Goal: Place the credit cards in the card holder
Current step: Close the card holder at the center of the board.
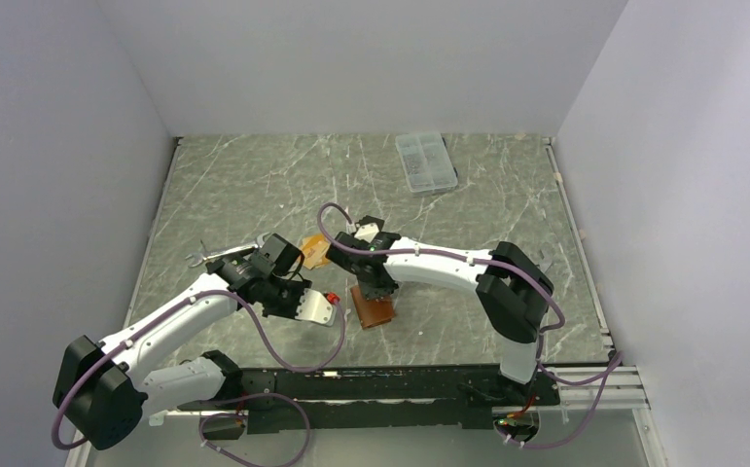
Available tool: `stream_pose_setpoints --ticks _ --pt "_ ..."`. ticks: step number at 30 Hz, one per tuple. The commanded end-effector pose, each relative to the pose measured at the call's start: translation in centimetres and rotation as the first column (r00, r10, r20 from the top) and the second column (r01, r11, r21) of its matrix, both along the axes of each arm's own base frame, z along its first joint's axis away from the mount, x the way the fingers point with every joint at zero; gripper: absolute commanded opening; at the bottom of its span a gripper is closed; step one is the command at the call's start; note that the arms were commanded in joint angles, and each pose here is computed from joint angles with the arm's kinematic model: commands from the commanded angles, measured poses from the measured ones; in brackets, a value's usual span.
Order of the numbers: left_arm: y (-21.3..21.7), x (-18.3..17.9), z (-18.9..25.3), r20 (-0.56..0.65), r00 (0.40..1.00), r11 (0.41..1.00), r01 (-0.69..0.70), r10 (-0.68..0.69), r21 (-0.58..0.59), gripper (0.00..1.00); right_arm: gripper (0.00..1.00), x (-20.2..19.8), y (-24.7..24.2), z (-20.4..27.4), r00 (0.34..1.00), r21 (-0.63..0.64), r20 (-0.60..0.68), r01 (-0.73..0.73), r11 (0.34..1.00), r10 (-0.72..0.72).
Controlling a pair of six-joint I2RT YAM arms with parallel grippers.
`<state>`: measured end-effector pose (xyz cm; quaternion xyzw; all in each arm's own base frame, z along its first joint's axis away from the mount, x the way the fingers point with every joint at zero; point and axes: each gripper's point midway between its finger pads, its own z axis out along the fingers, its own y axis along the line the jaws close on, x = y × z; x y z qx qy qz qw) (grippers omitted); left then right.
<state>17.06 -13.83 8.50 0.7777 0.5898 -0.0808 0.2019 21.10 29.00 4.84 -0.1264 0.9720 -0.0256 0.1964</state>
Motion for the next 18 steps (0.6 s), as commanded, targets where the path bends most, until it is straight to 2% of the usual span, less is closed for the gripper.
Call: stream_pose_setpoints --ticks 1,4,10,18 --pt "-0.62 0.39 1.60 0.026 0.999 0.999 0.020 -0.019 -0.038 0.15 0.26 0.55 0.04 0.71 1.000 -0.015 0.029 0.008 1.000 -0.008" --pt "-0.53 0.36 1.57 0.028 0.999 0.999 0.023 -0.022 -0.033 0.15 0.30 0.43 0.20 0.62 1.000 -0.012 0.027 0.001 1.000 -0.001" --pt "-0.39 0.33 1.51 0.026 0.999 0.999 0.019 -0.019 -0.030 0.15 0.31 0.16 0.40 0.10 1.000 -0.016 0.013 -0.013 1.000 0.013" --pt "-0.45 0.41 1.60 0.027 0.999 0.999 0.020 -0.019 -0.031 0.15 0.27 0.11 0.11 0.03 1.000 -0.015 0.020 0.003 1.000 -0.003"
